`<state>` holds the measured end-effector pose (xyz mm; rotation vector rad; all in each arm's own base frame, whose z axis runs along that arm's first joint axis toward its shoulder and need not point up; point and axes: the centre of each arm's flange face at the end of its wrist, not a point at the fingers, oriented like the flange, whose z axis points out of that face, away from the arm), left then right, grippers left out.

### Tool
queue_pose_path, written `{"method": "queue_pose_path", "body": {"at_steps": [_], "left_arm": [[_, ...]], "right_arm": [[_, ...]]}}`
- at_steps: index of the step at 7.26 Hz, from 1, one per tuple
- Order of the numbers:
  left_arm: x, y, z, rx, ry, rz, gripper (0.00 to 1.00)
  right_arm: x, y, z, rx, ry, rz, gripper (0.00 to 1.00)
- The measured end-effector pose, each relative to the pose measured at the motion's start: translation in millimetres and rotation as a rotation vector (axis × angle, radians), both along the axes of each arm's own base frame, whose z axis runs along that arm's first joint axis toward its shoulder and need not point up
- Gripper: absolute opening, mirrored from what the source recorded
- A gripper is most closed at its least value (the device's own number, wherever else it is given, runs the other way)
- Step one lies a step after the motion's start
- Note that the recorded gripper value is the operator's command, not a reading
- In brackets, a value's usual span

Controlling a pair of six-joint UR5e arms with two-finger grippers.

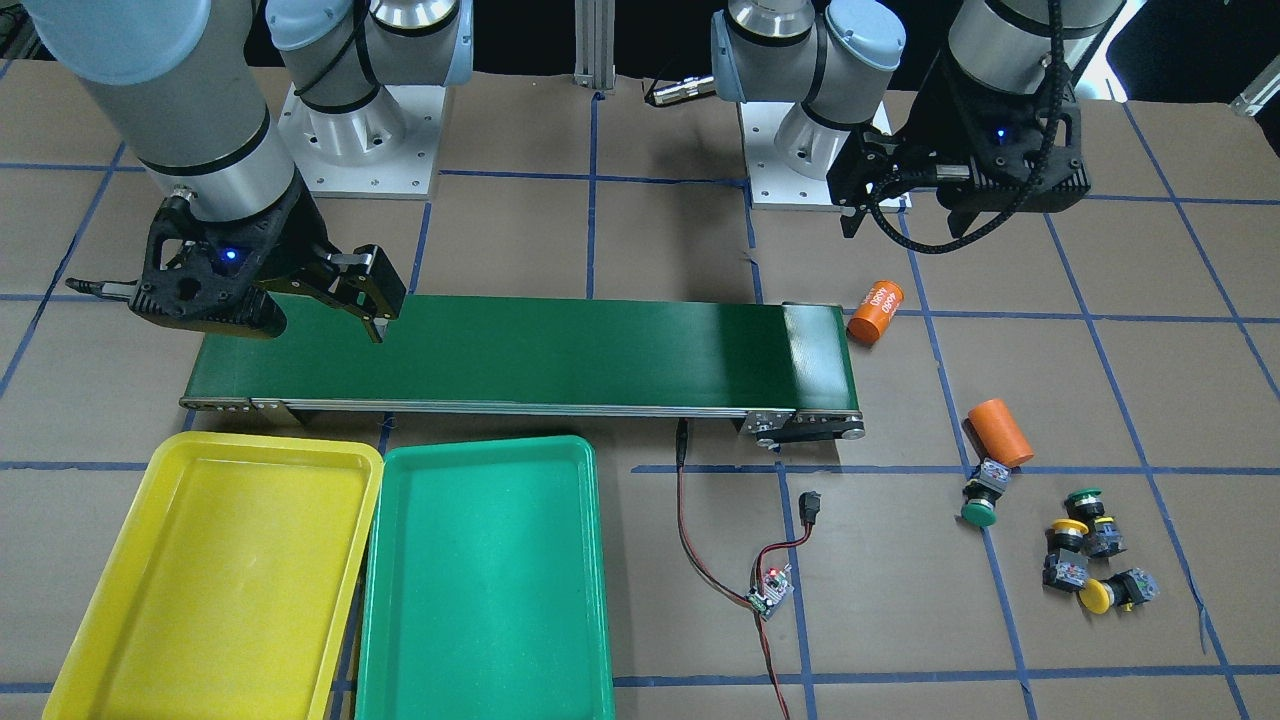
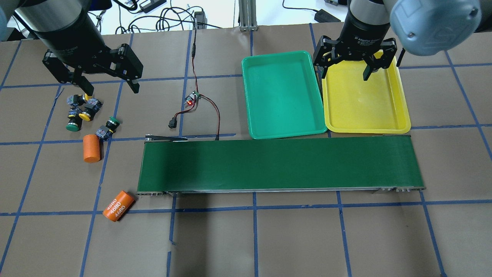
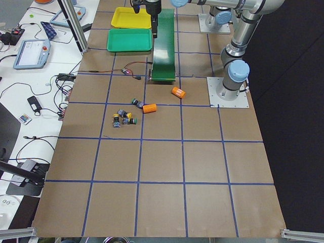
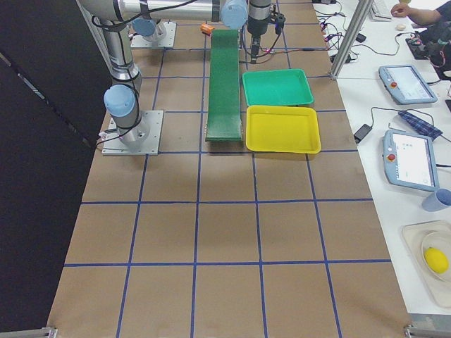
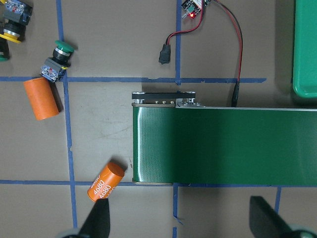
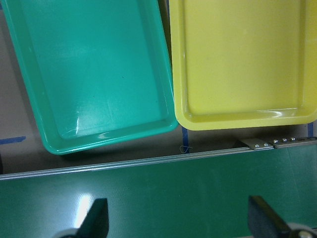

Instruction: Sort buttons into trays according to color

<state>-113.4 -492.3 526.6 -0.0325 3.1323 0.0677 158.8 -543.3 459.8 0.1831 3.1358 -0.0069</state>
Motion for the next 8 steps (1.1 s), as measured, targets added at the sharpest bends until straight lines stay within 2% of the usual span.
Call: {"method": "queue_pose_path", "body": {"at_steps": [5, 7, 8], "left_arm": [[8, 6, -3, 0.011, -0.012, 0.007, 1.00], [65, -5, -42, 0.082, 0.007, 0.070, 1.00], [113, -6, -76, 0.122, 0.032, 0.063, 1.00]], "right_arm": [[0, 0, 0, 0.001, 0.000, 0.004, 1.00], [0, 0, 0, 0.001, 0.000, 0.005, 1.00], [0, 0, 0, 0.001, 0.000, 0.005, 1.00]]}}
